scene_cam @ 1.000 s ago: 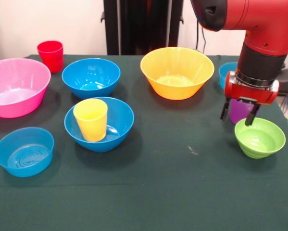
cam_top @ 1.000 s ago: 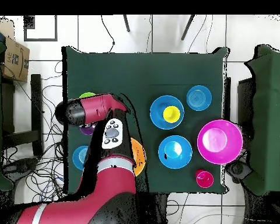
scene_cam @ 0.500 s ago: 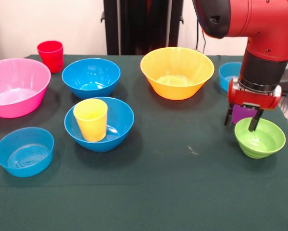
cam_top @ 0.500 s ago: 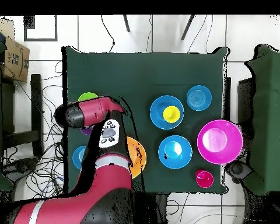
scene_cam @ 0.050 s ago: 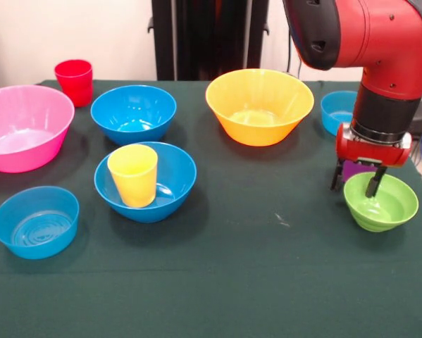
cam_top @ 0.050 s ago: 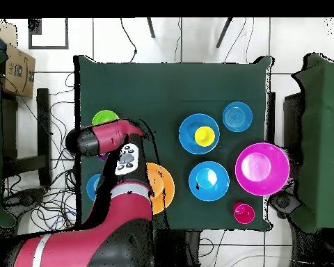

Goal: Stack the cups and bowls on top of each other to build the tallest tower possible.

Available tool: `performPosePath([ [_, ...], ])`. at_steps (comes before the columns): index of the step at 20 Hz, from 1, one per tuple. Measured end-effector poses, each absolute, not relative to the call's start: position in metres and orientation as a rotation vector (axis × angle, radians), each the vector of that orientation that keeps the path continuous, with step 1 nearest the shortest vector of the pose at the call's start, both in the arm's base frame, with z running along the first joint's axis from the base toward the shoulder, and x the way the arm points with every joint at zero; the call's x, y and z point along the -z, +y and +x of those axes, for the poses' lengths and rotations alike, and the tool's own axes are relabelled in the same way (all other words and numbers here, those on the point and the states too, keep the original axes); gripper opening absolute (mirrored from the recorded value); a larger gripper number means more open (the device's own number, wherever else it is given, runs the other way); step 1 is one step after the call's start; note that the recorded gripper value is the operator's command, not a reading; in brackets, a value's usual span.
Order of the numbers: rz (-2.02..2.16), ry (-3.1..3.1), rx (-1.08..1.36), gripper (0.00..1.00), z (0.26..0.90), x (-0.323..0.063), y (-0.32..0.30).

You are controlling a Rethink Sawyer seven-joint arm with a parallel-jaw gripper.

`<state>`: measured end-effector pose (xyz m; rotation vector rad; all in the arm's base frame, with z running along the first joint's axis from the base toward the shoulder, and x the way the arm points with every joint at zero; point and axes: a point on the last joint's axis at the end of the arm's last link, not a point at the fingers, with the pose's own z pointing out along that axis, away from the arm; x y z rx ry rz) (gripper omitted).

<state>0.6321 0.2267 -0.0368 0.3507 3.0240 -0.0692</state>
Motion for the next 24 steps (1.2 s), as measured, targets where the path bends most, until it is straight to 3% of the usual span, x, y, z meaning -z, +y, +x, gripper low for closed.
performPosePath([
  [18,0.22,2.865,0.13,1.0,0.6294,0.0467,0.2279],
  [19,0.208,2.852,0.14,0.0,0.629,0.047,0.2266],
  [24,0.19,2.819,0.147,0.0,0.6326,0.041,0.2274],
])
